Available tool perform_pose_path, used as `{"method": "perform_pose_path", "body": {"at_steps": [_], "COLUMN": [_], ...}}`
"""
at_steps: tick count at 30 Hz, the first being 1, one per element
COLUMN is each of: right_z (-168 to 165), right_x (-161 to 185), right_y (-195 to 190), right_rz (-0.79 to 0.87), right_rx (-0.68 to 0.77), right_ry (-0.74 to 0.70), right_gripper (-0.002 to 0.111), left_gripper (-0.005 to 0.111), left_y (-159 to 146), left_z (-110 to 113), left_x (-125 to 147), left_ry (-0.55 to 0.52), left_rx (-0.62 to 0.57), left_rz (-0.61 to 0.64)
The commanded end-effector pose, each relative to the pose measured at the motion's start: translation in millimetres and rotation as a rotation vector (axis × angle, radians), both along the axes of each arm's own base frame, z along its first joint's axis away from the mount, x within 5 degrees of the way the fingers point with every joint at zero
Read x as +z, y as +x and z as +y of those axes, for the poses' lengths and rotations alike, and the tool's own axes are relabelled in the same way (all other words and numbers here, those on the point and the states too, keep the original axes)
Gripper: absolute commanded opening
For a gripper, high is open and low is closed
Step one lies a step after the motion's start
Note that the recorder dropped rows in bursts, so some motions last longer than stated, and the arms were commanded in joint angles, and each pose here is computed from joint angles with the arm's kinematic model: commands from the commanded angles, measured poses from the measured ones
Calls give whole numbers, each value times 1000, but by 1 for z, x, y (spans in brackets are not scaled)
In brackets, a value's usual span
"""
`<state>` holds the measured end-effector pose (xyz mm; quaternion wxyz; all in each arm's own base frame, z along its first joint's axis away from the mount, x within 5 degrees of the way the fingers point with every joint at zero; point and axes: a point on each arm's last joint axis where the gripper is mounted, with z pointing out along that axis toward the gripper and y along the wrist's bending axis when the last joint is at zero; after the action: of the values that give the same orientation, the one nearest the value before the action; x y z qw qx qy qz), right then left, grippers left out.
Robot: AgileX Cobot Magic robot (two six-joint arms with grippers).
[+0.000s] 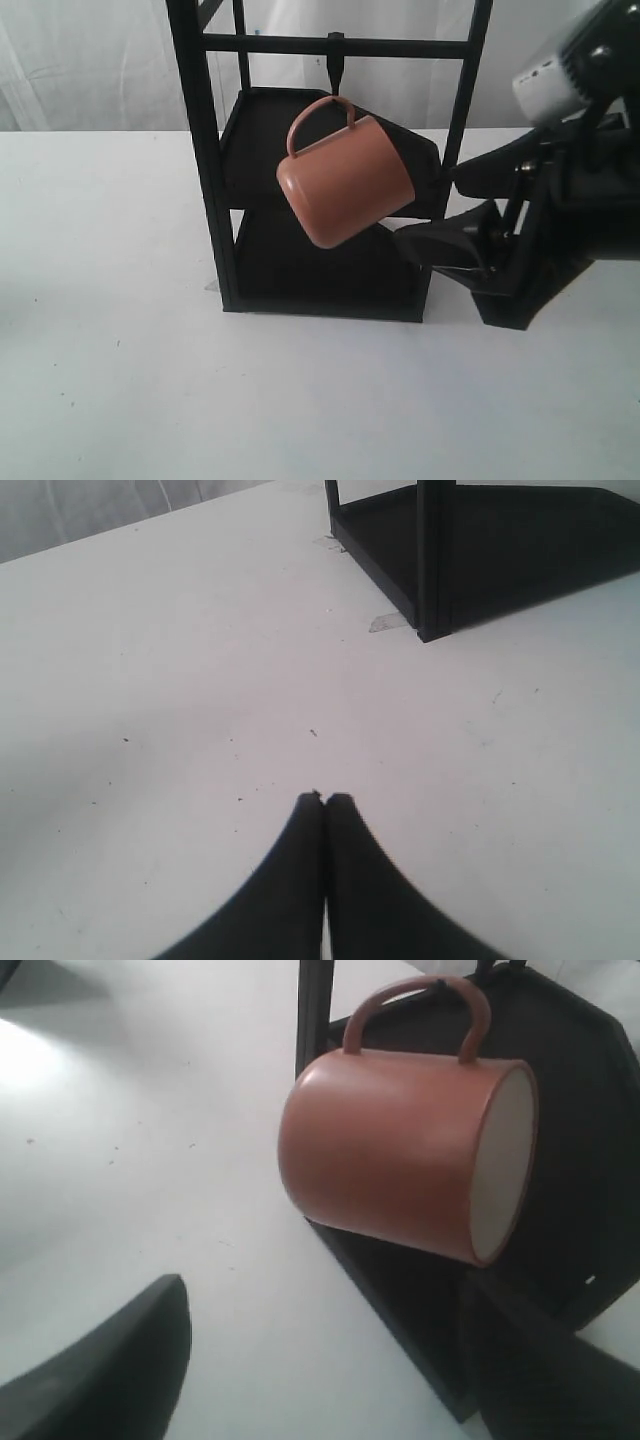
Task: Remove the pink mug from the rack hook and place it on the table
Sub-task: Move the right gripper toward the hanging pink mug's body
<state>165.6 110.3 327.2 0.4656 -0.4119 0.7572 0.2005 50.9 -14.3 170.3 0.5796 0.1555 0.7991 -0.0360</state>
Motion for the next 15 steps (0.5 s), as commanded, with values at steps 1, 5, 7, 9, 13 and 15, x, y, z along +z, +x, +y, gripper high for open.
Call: {"method": "perform_pose_path", "body": {"at_steps": [1,5,7,9,13,15], "right_z": [7,12,14,15,22,25], "right_x": [3,5,5,3,-3,-3], "right_y": [16,28,33,38,49,53], "right_rz": [-32,-42,-56,-59,-51,-48], "right_rx": [37,53,66,69,98,111], "right_ry": [-47,-66,-82,-89,-99,-93], "right_gripper": [69,69,69,69,69,69], "left_gripper": [0,0,0,0,0,0], "left_y": [0,0,0,0,0,0], "left_z": [0,0,0,0,0,0], "left_x": [-1,-1,-1,-1,-1,-1], "left_ry": [-4,-6,-6,-8,-8,-8], "left_rx": [5,4,4,4,4,4], "left_rz": [2,2,2,3,3,3]}}
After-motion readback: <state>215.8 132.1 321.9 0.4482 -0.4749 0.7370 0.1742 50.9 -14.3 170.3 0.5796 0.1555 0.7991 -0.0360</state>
